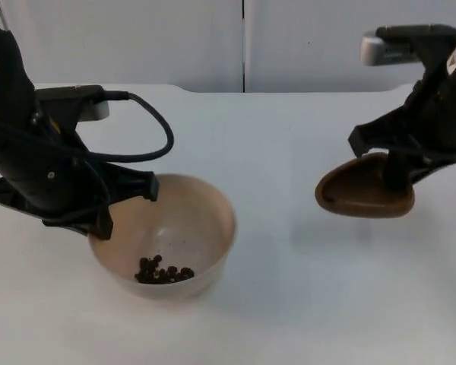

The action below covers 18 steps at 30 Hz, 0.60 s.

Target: Pick up the bowl with the left hand and pour the coffee beans from the cup into the bowl with the right hand.

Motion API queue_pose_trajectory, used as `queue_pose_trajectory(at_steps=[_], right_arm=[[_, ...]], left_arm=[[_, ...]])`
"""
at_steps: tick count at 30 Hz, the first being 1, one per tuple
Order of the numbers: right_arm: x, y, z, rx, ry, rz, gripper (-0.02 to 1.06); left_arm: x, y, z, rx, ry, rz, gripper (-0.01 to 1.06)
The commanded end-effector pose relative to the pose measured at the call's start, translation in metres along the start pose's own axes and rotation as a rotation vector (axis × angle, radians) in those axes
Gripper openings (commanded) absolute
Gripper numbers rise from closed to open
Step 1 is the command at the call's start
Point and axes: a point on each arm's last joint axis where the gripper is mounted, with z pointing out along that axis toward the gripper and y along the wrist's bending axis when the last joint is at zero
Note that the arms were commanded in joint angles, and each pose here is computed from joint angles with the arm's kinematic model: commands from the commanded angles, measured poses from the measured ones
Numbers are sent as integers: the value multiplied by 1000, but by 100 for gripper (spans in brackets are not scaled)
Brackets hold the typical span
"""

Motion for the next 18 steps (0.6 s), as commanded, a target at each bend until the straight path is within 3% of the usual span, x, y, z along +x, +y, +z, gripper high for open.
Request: queue_pose_trajectory(at_steps=[1, 18], right_arm=[[0, -1, 12, 0, 3, 31, 0], [8, 0, 66, 3, 37, 90, 0]], left_arm=[[-3, 0, 2, 7, -15, -14, 0], [-2, 0, 6, 2, -11, 2, 0]])
